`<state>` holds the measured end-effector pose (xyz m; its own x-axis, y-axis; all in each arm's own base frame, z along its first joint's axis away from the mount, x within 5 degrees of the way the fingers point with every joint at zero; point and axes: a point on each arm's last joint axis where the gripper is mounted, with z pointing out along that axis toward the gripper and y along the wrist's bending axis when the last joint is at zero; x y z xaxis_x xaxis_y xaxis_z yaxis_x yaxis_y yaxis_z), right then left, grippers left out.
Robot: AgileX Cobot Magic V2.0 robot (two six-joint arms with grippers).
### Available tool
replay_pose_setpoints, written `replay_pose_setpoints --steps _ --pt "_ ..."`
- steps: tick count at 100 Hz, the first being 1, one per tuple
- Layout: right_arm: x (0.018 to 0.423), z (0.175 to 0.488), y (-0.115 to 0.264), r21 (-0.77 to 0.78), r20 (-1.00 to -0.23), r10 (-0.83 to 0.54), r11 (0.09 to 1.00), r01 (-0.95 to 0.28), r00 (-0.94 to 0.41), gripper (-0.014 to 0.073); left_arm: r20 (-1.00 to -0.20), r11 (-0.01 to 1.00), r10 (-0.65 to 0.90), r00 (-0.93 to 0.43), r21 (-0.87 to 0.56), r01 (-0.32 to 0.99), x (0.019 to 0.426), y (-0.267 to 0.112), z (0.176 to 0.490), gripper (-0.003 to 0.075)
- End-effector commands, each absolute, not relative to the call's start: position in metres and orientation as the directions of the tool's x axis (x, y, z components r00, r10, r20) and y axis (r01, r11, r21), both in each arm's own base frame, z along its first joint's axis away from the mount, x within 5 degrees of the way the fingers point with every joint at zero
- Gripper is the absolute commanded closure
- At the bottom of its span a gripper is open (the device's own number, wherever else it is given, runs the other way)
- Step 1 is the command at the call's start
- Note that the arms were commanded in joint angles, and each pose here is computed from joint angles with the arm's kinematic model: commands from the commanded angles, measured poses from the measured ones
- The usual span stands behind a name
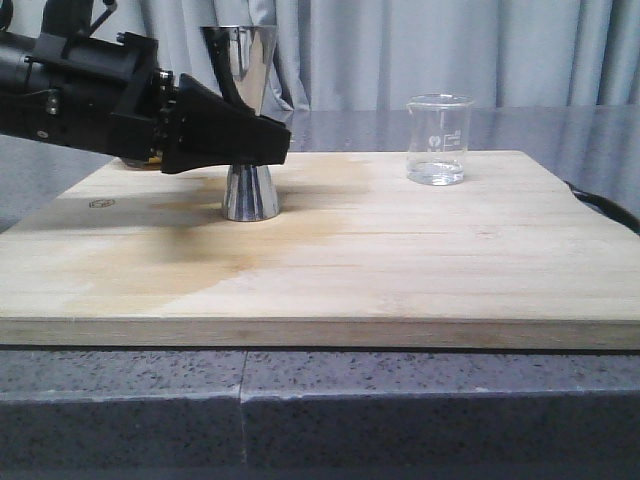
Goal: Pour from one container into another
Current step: 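Lower the jigger onto the board with the left gripper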
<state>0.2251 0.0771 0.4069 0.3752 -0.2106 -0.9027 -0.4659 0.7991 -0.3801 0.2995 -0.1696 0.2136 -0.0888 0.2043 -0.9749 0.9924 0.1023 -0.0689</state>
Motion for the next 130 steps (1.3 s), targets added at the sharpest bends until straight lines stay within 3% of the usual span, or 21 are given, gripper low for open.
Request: replay_pose_setpoints --steps 1,77,86,103,130 --pt "0.2164 0.4262 0.0755 -0.379 -0.881 -0.166 0.807 -0.453 0.443 0.0024 -0.991 0.025 0.126 -0.052 -0.049 0.998 0.2908 -0.1703 0.2376 0.0737" --pt "0.2163 0.4263 0.0756 -0.379 -0.881 -0.165 0.806 -0.454 0.444 0.0024 -0.989 0.015 0.140 -0.053 -0.052 0.999 0.2898 -0.1701 0.2363 0.0734" --pt "0.2163 0.4263 0.0756 -0.379 -0.881 -0.165 0.806 -0.454 0.444 0.0024 -0.989 0.015 0.140 -0.053 -0.052 0.999 0.2898 -0.1701 0.2363 0.0692" --pt "0.2163 0.4263 0.0756 -0.379 -0.881 -0.165 0.806 -0.454 0.444 0.0024 -0.989 0.016 0.139 -0.055 -0.053 0.998 0.2899 -0.1701 0.2365 0.0545" --pt "0.2163 0.4263 0.0756 -0.379 -0.881 -0.165 0.806 -0.454 0.444 0.0024 -0.989 0.016 0.139 -0.055 -0.053 0.998 0.2899 -0.1701 0.2365 0.0488"
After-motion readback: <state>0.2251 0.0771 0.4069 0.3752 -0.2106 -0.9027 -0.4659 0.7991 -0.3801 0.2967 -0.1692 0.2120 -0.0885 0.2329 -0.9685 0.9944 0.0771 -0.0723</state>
